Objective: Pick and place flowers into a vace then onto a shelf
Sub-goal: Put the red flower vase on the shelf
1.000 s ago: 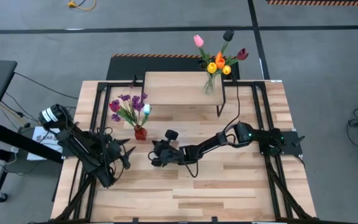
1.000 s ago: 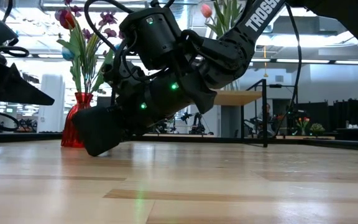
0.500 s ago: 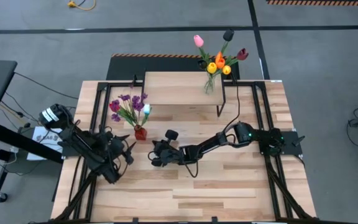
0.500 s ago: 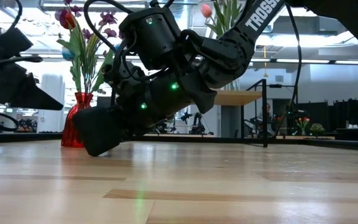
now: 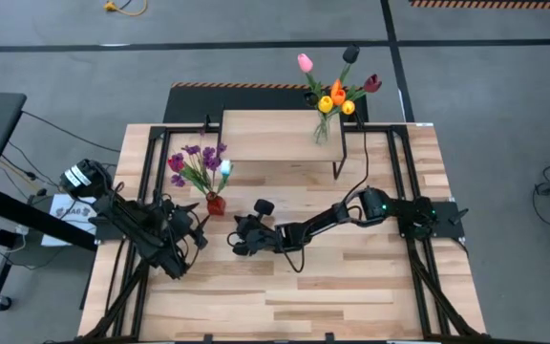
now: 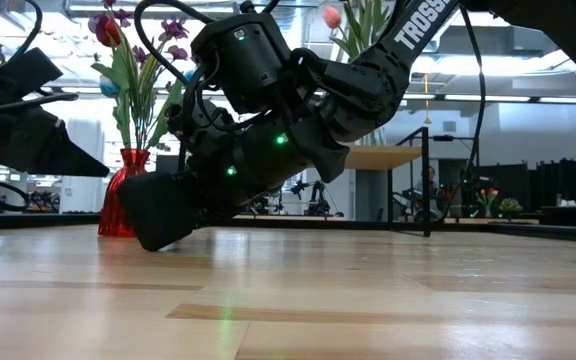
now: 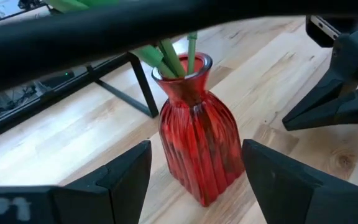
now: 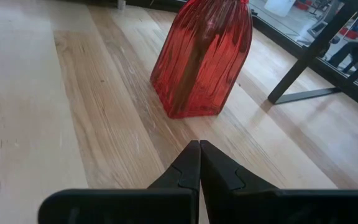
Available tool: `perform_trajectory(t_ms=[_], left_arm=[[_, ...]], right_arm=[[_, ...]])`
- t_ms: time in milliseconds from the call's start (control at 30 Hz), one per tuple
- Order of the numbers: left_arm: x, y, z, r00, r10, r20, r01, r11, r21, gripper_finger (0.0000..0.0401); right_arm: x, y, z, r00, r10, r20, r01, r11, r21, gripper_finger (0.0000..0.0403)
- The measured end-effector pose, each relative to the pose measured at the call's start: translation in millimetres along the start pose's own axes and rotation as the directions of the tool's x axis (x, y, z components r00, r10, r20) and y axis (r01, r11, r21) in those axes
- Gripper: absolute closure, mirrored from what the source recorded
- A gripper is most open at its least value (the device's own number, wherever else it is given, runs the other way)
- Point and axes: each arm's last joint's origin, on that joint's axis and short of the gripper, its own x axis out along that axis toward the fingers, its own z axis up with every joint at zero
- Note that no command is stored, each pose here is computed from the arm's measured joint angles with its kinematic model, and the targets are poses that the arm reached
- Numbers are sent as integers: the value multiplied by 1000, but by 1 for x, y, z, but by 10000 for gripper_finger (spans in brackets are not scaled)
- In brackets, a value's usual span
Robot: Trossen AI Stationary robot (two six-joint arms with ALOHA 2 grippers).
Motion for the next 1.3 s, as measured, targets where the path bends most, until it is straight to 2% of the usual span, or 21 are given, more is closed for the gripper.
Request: perform_trajectory(t_ms=[400, 700, 1300], left_arm=[[0, 0, -1, 1000, 1, -27, -2, 999, -35, 157], [0, -1, 0, 1000, -5, 17, 6, 998, -58, 157], [3, 9, -8, 999, -3, 52, 4, 1000, -18, 157]], right_arm=[[0, 0, 0, 1000, 0, 0, 0, 1000, -1, 403], [0, 0, 0, 1000, 1, 0, -1, 1000, -2, 403], [0, 0, -1, 1000, 0, -2, 0, 1000, -4, 403]])
